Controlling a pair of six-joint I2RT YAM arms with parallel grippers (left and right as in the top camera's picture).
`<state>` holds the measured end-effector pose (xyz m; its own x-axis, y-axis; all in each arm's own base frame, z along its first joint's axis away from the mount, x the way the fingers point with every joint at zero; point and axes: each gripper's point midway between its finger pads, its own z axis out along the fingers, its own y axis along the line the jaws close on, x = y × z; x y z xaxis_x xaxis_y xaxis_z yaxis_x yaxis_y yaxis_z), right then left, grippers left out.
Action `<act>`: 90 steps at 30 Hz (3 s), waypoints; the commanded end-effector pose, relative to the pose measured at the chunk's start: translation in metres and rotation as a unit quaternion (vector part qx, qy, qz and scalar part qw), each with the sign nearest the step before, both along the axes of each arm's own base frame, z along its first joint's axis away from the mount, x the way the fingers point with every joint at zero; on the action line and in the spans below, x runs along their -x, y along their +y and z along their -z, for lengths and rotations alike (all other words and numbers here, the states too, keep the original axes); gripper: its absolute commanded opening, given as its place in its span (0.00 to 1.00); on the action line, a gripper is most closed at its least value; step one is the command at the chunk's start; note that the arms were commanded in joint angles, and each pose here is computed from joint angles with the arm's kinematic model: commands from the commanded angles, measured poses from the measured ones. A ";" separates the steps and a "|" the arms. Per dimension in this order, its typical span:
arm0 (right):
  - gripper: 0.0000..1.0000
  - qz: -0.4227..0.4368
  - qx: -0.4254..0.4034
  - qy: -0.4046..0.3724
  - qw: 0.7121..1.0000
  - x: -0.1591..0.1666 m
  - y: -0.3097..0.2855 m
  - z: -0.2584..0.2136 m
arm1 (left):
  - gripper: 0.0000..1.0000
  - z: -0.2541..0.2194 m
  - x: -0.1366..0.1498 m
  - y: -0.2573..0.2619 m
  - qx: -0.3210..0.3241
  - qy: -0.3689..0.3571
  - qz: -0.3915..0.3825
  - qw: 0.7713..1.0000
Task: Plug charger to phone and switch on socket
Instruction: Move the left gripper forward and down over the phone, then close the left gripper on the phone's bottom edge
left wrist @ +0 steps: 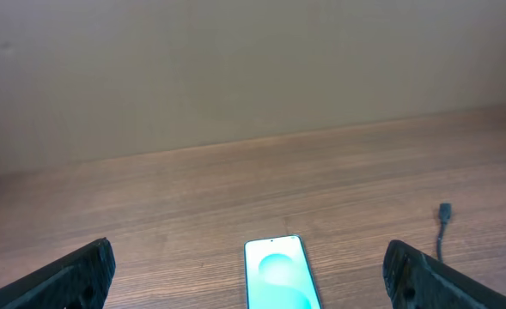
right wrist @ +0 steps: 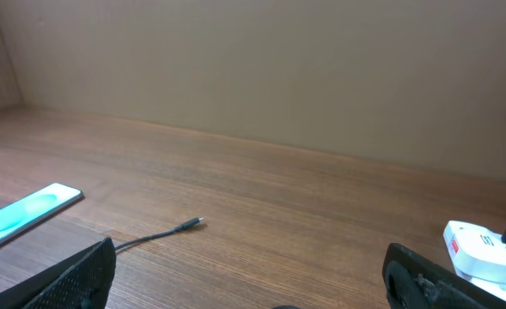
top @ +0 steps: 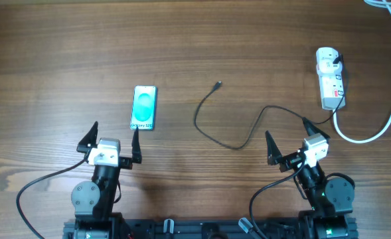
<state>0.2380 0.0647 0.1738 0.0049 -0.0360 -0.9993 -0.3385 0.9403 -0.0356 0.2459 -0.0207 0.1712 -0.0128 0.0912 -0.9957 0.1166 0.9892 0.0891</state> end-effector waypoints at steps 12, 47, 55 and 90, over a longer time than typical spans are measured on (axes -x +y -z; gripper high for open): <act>1.00 0.001 -0.006 0.004 1.000 -0.001 0.000 0.001 | 1.00 -0.059 -0.062 -0.021 0.042 0.198 0.049 0.978; 1.00 0.001 -0.006 0.004 1.000 -0.001 0.000 0.001 | 0.98 0.149 -0.133 -0.024 0.036 0.696 -0.061 0.715; 1.00 0.001 -0.006 0.004 1.000 -0.001 0.000 0.001 | 0.96 0.171 -0.121 -0.027 0.051 0.700 -0.079 0.708; 1.00 0.001 -0.006 0.004 1.000 -0.001 0.000 0.001 | 0.75 0.201 -0.110 -0.034 0.000 0.692 -0.094 0.715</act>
<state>0.2385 0.0652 0.1713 -0.0060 -0.0370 -0.9993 -0.3406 0.9396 -0.0327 0.3817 -0.0557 -0.0039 -0.9921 -0.0487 -0.1154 -0.0500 0.9987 0.0085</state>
